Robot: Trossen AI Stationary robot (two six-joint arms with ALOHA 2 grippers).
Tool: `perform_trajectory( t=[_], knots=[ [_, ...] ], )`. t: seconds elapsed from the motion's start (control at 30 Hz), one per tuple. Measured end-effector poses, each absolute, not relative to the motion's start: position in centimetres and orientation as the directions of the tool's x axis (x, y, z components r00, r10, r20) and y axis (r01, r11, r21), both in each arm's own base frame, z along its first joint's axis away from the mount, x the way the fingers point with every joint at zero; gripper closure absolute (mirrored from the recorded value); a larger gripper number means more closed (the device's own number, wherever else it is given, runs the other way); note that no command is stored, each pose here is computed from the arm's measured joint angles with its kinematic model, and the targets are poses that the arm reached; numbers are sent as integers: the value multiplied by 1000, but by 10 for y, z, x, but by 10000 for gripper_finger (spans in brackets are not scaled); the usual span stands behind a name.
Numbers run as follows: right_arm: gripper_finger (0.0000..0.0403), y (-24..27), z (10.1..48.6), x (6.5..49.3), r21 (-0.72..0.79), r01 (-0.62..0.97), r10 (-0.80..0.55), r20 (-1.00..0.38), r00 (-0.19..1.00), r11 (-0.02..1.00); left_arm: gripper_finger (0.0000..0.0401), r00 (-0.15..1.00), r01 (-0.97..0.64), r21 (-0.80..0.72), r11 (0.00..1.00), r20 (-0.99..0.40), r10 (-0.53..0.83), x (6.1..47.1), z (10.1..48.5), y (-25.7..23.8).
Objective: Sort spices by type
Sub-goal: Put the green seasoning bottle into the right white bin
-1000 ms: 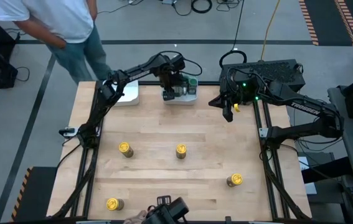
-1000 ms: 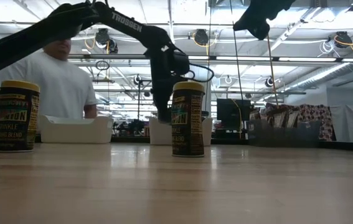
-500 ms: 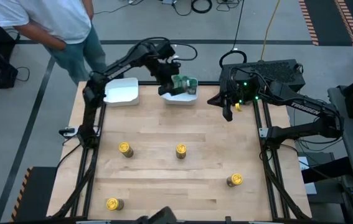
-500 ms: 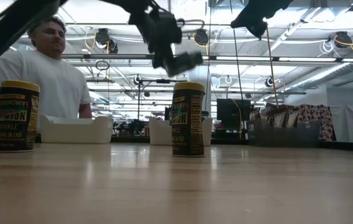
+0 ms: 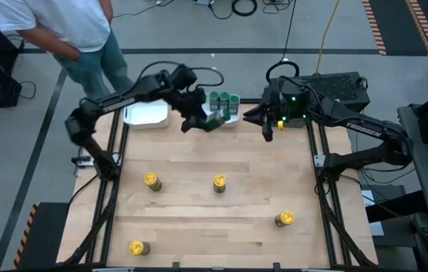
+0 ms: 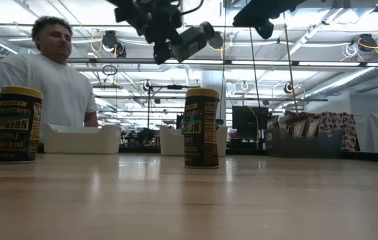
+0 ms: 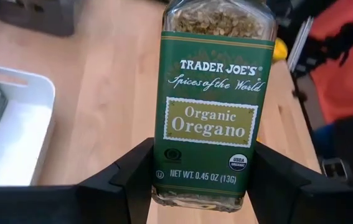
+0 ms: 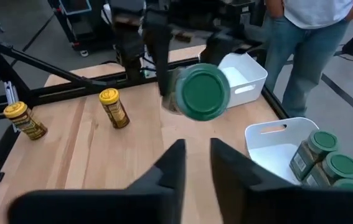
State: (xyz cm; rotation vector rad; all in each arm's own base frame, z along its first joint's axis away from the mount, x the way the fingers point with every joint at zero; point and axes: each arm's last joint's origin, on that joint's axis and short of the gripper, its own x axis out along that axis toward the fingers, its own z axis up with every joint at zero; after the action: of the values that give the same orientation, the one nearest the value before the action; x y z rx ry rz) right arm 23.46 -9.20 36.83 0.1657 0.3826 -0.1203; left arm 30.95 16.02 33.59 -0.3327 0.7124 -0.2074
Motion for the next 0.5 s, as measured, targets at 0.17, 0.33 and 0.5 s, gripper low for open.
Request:
perform_trajectory(
  t=[0.17,0.33,0.5],
  knots=[
    [244,-95,364,242,174,161,-84,-382,920,972,194,873,24,-332,943,-453,-182,294,317,144],
    [120,-102,356,259,209,169,-83,-364,928,963,194,969,-8,-319,948,-236,-71,293,303,127],
    [36,-108,352,276,206,108,-43,-298,954,973,194,994,-47,-312,949,-112,13,301,297,113]
  ],
)
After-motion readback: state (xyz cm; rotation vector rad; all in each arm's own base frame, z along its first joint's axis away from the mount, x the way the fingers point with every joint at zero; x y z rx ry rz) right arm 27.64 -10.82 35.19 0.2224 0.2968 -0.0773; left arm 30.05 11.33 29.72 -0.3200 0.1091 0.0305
